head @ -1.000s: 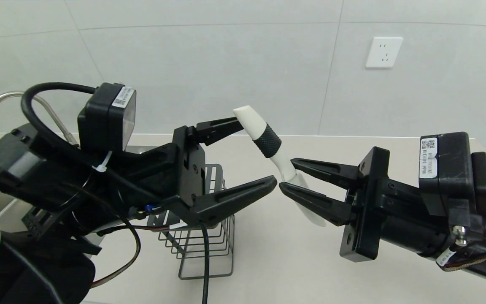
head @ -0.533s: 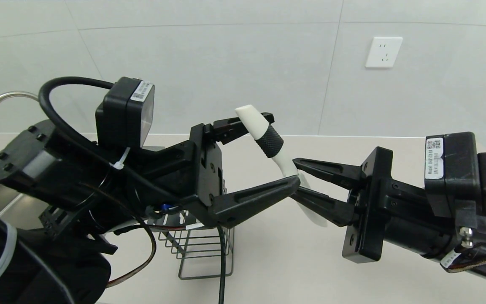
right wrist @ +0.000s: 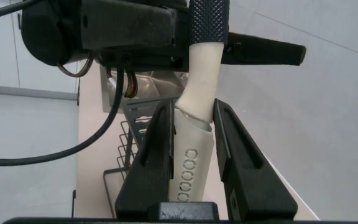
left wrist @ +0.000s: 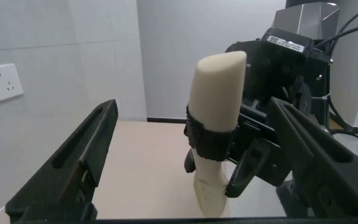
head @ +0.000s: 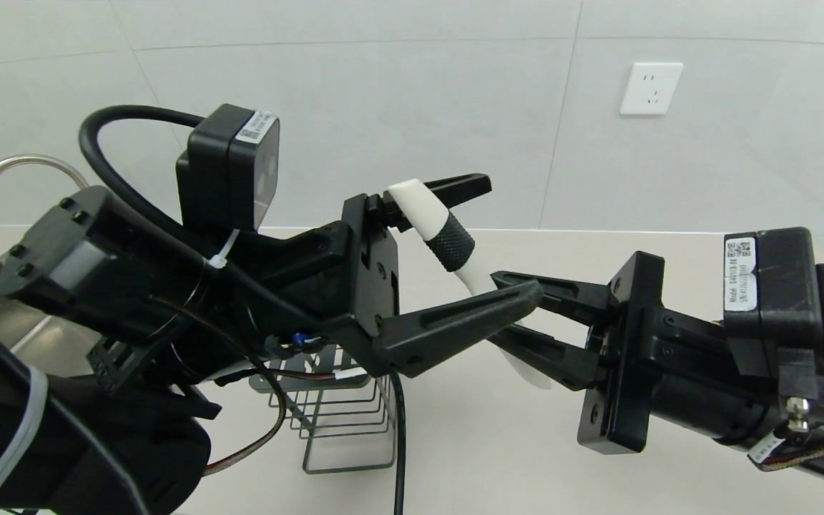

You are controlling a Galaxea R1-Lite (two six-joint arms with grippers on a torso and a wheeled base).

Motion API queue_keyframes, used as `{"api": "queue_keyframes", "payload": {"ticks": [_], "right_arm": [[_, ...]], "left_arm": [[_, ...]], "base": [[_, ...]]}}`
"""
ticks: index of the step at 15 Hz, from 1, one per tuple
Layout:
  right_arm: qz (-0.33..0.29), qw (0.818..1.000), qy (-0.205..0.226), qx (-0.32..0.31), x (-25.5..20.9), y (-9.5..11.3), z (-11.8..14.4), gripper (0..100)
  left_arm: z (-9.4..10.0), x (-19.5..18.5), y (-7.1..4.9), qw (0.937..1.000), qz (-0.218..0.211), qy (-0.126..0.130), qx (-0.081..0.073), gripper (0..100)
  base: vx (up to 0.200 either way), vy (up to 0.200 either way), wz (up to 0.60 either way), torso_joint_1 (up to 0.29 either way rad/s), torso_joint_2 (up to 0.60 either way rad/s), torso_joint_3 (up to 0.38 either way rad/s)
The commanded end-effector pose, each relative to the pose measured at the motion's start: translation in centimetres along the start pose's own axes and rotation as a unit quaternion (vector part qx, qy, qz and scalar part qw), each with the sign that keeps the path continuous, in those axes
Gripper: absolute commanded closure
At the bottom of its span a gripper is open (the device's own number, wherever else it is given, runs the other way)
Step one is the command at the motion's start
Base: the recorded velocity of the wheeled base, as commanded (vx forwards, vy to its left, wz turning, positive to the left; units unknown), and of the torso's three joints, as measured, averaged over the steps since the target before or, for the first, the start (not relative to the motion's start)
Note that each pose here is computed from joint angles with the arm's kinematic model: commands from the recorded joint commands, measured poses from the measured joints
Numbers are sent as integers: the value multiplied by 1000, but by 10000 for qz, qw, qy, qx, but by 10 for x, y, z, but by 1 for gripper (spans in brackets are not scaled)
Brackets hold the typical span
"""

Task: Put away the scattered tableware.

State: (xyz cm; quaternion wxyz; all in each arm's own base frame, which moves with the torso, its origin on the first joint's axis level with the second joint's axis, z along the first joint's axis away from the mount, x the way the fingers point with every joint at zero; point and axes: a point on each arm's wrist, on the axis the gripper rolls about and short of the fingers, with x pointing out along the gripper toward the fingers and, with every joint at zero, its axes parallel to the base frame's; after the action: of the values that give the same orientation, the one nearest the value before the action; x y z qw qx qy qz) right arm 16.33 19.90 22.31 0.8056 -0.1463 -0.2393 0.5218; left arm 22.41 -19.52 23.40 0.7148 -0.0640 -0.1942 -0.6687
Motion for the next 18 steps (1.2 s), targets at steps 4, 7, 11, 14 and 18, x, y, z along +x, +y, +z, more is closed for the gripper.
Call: {"api": "queue_keyframes", "payload": {"ticks": [4,7,11,14,18], "right_arm": [[-126,9999,15,-14,1,-3,0,100],[-203,9998,8,-42,4,-7,0,100],[-197,9998,38,-42,4,-7,-1,0],[-247,9989,405,65,-12,3,-11,0],[-594,9966,528,198,-30,-4,-9,0]], "left_arm": [[3,0,0,9998,170,-81,-48,100],[4,0,-1,9998,176,-88,-35,100],[5,0,-1,9997,218,-109,-17,100],[5,0,0,9987,486,-175,-19,100],[8,-2,3,9933,1104,-330,36,100]], "base": [[0,0,0,0,0,0],[0,0,0,0,0,0],[0,0,0,0,0,0],[0,0,0,0,0,0],[0,0,0,0,0,0]]}}
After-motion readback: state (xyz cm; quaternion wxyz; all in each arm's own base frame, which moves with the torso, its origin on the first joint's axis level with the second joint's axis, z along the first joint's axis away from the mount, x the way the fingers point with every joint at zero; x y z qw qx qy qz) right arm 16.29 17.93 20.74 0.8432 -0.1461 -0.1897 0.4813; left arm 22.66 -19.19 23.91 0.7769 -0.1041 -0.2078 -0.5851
